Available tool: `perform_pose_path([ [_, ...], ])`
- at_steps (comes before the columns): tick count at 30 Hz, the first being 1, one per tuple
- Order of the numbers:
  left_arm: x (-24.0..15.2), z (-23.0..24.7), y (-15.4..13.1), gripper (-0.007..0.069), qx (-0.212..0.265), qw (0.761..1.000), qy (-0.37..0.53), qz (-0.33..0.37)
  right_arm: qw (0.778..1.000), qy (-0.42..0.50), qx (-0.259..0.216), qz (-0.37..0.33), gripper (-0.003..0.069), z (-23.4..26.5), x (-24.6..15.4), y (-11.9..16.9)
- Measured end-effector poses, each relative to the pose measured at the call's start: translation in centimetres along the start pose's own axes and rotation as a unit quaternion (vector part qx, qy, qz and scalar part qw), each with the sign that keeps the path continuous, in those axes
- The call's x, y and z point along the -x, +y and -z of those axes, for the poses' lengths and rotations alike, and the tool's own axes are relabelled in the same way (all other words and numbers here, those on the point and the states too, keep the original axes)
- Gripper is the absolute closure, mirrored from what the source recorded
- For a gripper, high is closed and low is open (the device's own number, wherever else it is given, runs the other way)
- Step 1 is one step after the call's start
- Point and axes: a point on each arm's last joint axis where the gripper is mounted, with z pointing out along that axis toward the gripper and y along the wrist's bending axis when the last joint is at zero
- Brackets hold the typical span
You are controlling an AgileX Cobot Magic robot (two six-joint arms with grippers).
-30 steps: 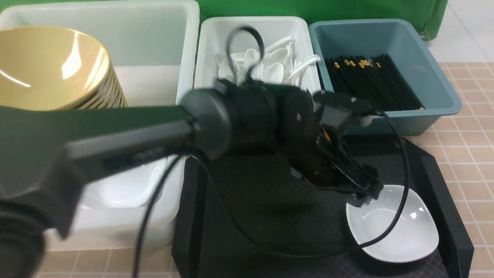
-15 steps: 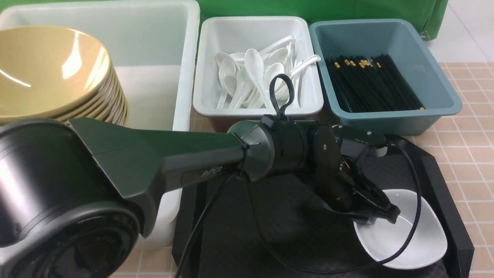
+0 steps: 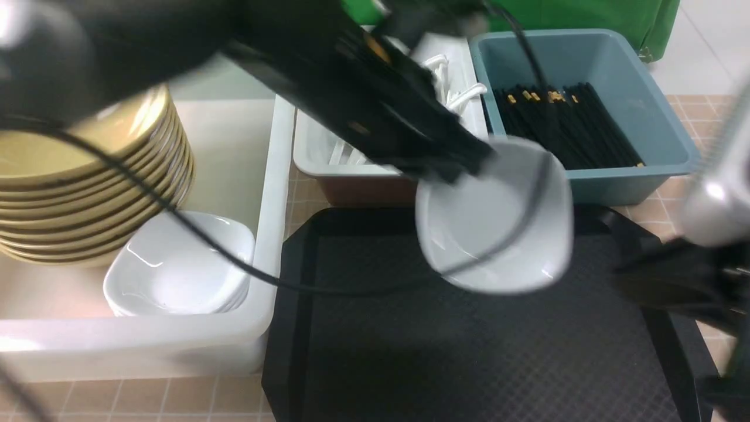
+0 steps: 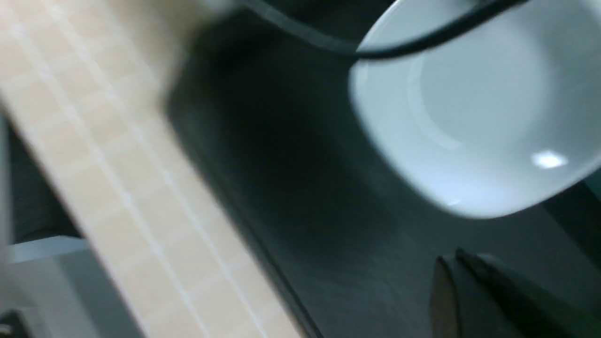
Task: On brown table put chopsticks spoon bowls plates into blue grey white boxes.
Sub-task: 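Place the white bowl into the white bin with the other dishes with the left gripper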
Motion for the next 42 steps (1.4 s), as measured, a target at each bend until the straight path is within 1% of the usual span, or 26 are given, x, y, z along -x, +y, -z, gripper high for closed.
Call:
perform_pose_path([
  [1,-0.3,1.9,0.7,0.0620,0.017,1.000,-0.003,0.005,1.000,-0.004,0.016,0.009,0.0612,-0.5,1.1,0.1],
  [2,-0.6,2.9,1.2,0.0620,0.027,1.000,-0.005,0.011,1.000,-0.009,0.021,0.016,0.0612,-0.5,1.8,0.2],
  [3,-1.2,5.6,2.5,0.0620,0.063,0.998,-0.010,0.025,0.998,-0.014,0.040,0.035,0.0612,-1.3,3.5,0.6],
  [4,-1.5,5.9,2.9,0.0620,0.070,0.997,-0.010,0.031,0.998,-0.015,0.043,0.039,0.0612,-1.5,3.9,0.6],
  [6,-3.6,9.0,5.0,0.0620,0.129,0.989,-0.011,0.069,0.995,-0.015,0.066,0.068,0.0612,-3.0,6.3,1.8],
  [9,-6.9,11.0,7.3,0.0620,0.190,0.974,0.001,0.127,0.991,-0.020,0.090,0.100,0.0612,-4.2,8.3,3.4],
  [11,-9.5,11.7,8.8,0.0620,0.222,0.961,0.012,0.167,0.987,-0.018,0.103,0.121,0.0612,-5.1,9.1,4.5],
  [14,-11.7,12.3,10.2,0.0620,0.250,0.946,0.009,0.206,0.984,-0.009,0.113,0.135,0.0612,-6.3,9.6,5.4],
  [17,-13.2,12.5,11.7,0.0620,0.273,0.933,0.006,0.237,0.983,0.003,0.111,0.143,0.0611,-7.3,9.7,5.5],
  [20,-13.6,11.8,12.3,0.0620,0.268,0.931,0.008,0.248,0.983,0.008,0.106,0.147,0.0612,-7.7,9.7,5.5],
  [25,-13.4,9.4,12.3,0.0612,0.223,0.946,0.027,0.232,0.983,0.009,0.103,0.150,0.0612,-7.8,9.7,5.4],
  [27,-13.5,8.3,12.4,0.0585,0.213,0.951,0.045,0.221,0.983,0.009,0.103,0.150,0.0612,-7.8,9.7,5.4],
  [29,-13.6,7.8,12.7,0.0557,0.213,0.951,0.057,0.218,0.983,0.010,0.103,0.151,0.0612,-7.8,9.7,5.4],
  [32,-13.8,7.8,13.0,0.0464,0.225,0.949,0.069,0.207,0.983,0.015,0.101,0.154,0.0611,-7.8,9.6,5.4],
  [34,-13.9,7.9,13.1,0.0384,0.230,0.949,0.072,0.203,0.982,0.015,0.101,0.156,0.0611,-7.8,9.6,5.4],
  [35,-13.8,7.9,13.1,0.0368,0.230,0.949,0.072,0.203,0.982,0.015,0.101,0.156,0.0611,-7.8,9.6,5.4],
  [36,-13.8,8.0,13.1,0.0309,0.229,0.949,0.077,0.202,0.982,0.015,0.101,0.156,0.0611,-7.8,9.6,5.4],
  [38,-13.7,8.3,12.9,0.0230,0.227,0.949,0.082,0.203,0.982,0.016,0.097,0.159,0.0611,-7.8,9.6,5.3],
  [40,-13.4,9.0,12.6,0.0167,0.225,0.949,0.085,0.204,0.983,0.018,0.087,0.162,0.0611,-7.8,9.6,5.1],
  [42,-13.0,10.1,11.9,0.0134,0.225,0.948,0.081,0.208,0.985,0.021,0.068,0.160,0.0611,-7.8,9.5,4.7],
])
